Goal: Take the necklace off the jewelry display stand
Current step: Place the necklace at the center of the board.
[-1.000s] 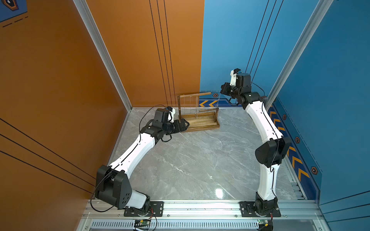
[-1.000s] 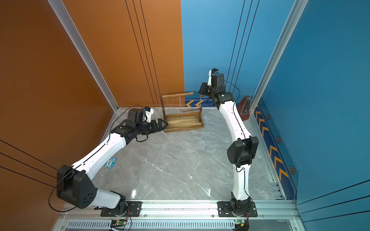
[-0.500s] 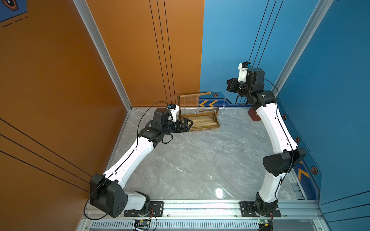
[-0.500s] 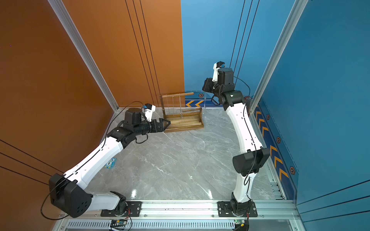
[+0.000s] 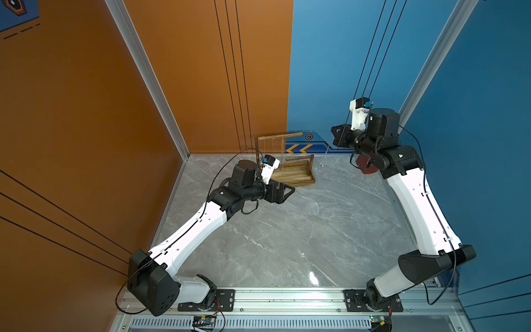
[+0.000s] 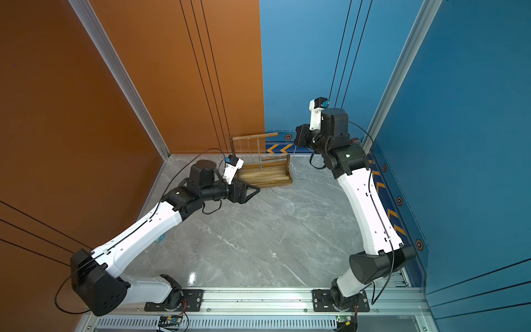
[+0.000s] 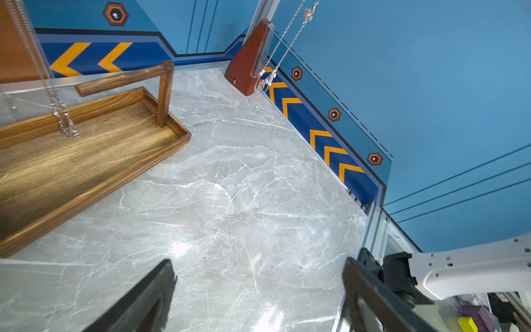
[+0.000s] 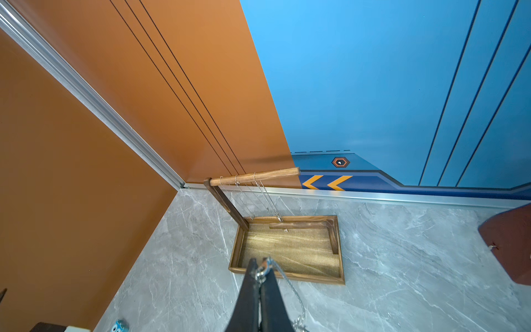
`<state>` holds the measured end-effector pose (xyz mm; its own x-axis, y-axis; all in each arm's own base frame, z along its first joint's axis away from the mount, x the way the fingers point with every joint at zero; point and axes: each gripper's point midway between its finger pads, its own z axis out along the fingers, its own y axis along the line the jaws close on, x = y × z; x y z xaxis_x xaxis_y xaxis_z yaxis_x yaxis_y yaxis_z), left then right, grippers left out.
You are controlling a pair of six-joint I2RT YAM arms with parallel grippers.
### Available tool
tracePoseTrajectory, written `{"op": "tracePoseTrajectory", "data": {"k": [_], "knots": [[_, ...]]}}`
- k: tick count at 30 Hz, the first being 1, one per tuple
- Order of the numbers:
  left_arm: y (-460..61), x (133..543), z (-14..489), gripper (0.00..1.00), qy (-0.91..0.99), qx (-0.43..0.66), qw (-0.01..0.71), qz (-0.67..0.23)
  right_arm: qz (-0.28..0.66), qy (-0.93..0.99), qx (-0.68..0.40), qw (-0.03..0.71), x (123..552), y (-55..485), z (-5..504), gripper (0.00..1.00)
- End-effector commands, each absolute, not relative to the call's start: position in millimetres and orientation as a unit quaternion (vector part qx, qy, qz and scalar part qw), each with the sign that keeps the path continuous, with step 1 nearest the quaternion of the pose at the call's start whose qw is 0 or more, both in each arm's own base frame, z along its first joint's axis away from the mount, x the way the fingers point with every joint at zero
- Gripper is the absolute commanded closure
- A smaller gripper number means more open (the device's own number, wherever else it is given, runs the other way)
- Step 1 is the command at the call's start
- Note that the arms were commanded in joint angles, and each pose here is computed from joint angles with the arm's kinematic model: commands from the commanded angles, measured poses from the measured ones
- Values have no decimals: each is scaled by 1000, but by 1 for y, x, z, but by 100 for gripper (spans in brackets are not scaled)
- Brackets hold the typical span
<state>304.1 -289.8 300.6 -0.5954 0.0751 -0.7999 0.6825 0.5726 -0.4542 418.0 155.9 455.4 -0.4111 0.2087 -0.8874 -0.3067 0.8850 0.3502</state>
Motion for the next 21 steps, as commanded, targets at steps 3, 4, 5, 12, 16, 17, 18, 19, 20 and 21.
{"op": "tracePoseTrajectory", "data": {"k": [3,4,5,12,16,17,18,19,20,21], "knots": [[-311,272,305,10,762,317,378,-420,245,810,-57,530,380,157,448,100],[-315,267,305,10,757,328,374,-424,247,808,-58,531,373,156,449,100],[-318,261,305,10,752,336,367,-432,248,814,-58,522,369,155,439,100],[-338,239,303,13,734,370,336,-459,266,817,-69,507,329,156,425,100],[-342,239,299,12,738,370,336,-454,274,818,-73,500,312,157,417,100],[-343,240,297,13,740,368,334,-453,277,819,-74,497,309,158,414,100],[-346,239,295,13,741,368,330,-454,281,819,-76,495,304,159,413,100],[-348,238,293,13,742,369,326,-455,285,820,-78,490,300,161,410,100],[-350,238,291,13,744,369,323,-455,288,820,-82,487,297,163,407,100],[-353,237,290,15,745,370,320,-454,292,820,-85,484,293,165,405,100]]}}
